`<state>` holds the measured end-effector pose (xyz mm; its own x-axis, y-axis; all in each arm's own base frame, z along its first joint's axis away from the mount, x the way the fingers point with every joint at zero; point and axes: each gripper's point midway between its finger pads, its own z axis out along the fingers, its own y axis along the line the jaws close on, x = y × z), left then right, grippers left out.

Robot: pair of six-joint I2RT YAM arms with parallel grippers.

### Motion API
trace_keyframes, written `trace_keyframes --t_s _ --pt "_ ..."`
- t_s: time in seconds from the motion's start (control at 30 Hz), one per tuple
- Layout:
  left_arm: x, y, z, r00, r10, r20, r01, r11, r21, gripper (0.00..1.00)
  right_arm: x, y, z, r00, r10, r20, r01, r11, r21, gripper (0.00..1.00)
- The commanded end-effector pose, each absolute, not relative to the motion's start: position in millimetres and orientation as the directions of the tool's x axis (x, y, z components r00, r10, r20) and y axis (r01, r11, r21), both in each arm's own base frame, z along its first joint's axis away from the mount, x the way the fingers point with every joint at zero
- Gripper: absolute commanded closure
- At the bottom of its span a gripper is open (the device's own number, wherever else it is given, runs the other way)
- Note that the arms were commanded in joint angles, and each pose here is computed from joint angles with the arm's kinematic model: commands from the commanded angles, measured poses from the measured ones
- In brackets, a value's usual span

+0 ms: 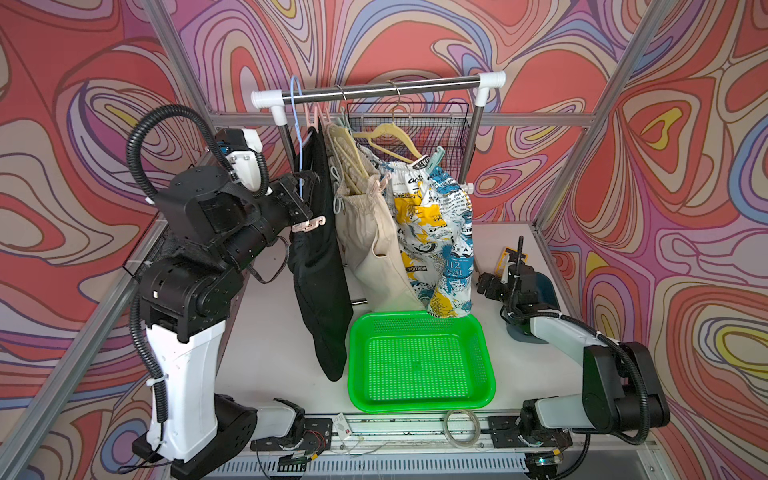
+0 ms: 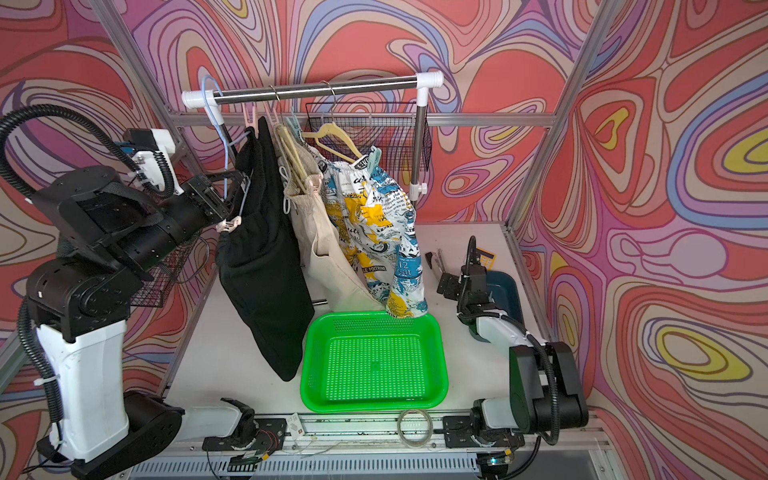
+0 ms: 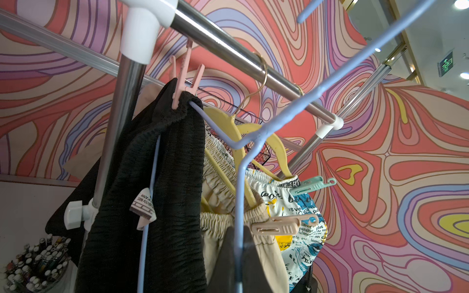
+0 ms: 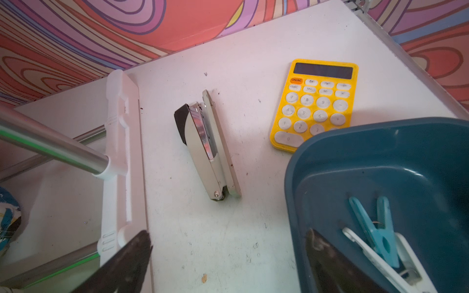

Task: Remove the clothespins securing shorts to the hanger
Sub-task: Pick up the hanger from the clothesline.

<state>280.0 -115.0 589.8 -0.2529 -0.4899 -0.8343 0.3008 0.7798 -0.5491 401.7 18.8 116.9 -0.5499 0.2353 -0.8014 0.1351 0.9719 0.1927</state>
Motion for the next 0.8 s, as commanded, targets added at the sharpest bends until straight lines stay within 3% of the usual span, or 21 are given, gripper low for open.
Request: trace_keyframes --t_s 0.0,0.3,0.77 --pt "262 -109 606 -0.203 -0.513 -0.834 0.341 0.762 -0.551 1.00 402 19 116 -0.553 0.237 -0.799 0.138 0.972 0.192 0.02" --pt "236 -101 605 -0.217 -0.511 -0.832 0.341 0.759 -0.555 1.00 403 20 115 -0.560 0.236 -0.794 0.136 0.972 0.193 0.02" --pt "156 -93 630 -0.225 -0.525 -0.821 0.475 0.677 -0.562 1.00 404 19 123 -0.553 0.236 -0.799 0.139 0.972 0.191 0.02"
